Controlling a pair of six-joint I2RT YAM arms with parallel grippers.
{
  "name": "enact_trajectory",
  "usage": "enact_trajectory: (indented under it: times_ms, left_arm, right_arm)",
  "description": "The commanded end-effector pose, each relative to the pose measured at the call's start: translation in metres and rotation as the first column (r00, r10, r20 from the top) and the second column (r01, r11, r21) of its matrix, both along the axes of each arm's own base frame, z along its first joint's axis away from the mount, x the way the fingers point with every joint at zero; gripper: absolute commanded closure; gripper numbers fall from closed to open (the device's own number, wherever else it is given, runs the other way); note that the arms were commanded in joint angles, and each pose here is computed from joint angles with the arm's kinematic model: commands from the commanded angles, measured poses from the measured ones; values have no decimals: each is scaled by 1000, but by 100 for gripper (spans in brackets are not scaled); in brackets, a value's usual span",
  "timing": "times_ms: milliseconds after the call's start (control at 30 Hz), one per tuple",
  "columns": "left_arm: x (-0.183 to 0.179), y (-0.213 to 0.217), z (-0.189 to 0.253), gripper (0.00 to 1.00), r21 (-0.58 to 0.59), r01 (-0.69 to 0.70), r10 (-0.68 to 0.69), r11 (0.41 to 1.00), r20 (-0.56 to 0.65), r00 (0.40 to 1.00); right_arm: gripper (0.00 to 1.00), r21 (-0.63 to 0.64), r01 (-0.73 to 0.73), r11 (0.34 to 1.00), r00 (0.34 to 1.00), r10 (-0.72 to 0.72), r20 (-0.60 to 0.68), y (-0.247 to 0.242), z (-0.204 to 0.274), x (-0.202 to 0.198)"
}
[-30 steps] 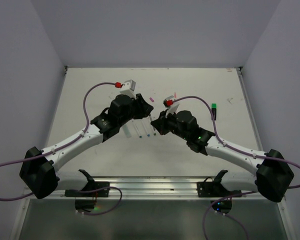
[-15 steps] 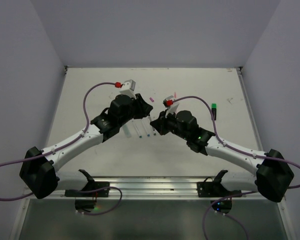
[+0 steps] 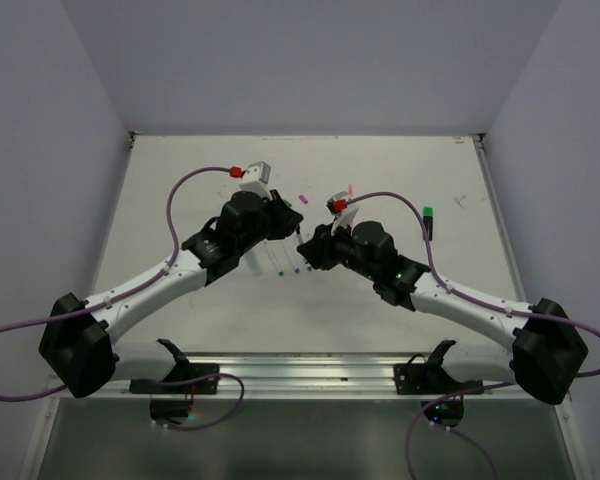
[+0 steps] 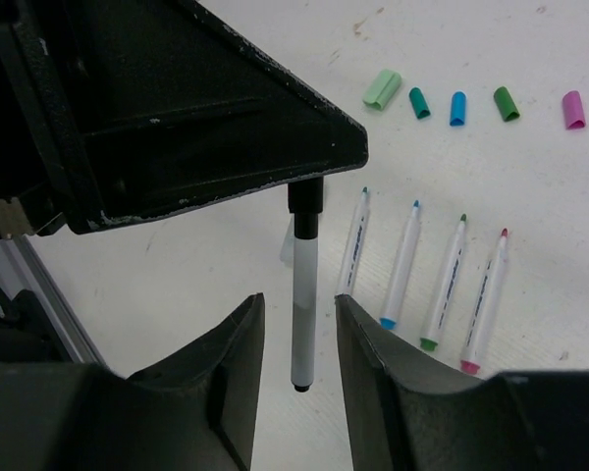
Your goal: Open the pen caps
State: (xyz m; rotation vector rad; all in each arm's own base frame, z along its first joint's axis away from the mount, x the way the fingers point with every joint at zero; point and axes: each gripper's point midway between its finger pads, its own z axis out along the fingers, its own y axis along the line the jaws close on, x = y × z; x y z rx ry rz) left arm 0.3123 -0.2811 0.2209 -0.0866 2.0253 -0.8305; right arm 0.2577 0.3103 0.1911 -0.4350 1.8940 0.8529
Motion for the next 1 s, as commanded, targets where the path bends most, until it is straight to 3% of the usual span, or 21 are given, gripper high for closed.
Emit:
enact_trajectory:
  times_ms: [0, 167, 367, 467, 600, 733, 833, 967]
  left_arm:
    - [0, 3, 12, 100, -25, -13, 14, 1000, 44, 999]
    - [-3, 5, 17, 100, -32, -13, 15, 999, 57, 998]
    - [-6, 9, 26, 100, -53, -19, 23, 998, 76, 997]
    - [-6, 10, 30, 100, -59, -18, 23, 998, 85, 996]
    - [-7, 9, 30, 100, -64, -11, 17, 998, 85, 996]
    - [-9, 7, 27, 74, -70, -1, 6, 998, 82, 997]
    - [-9, 7, 23, 62, -74, -3, 8, 997, 76, 997]
    - [-9, 6, 22, 58, -76, 1, 4, 997, 74, 997]
  right_arm:
    - [60, 45, -11, 999, 999, 10, 32, 6, 11, 2]
    - [58, 39, -28, 999, 999, 28, 18, 14, 7, 4]
    - [66, 38, -44, 998, 999, 44, 9, 18, 2, 4]
    - [75, 39, -47, 998, 999, 47, 9, 19, 3, 4]
    - [99, 35, -49, 998, 999, 48, 13, 19, 5, 4]
    - [100, 37, -49, 998, 999, 48, 18, 19, 9, 4]
    - [100, 41, -52, 998, 998, 51, 21, 19, 12, 4]
    - [100, 42, -44, 998, 999, 44, 22, 18, 13, 5]
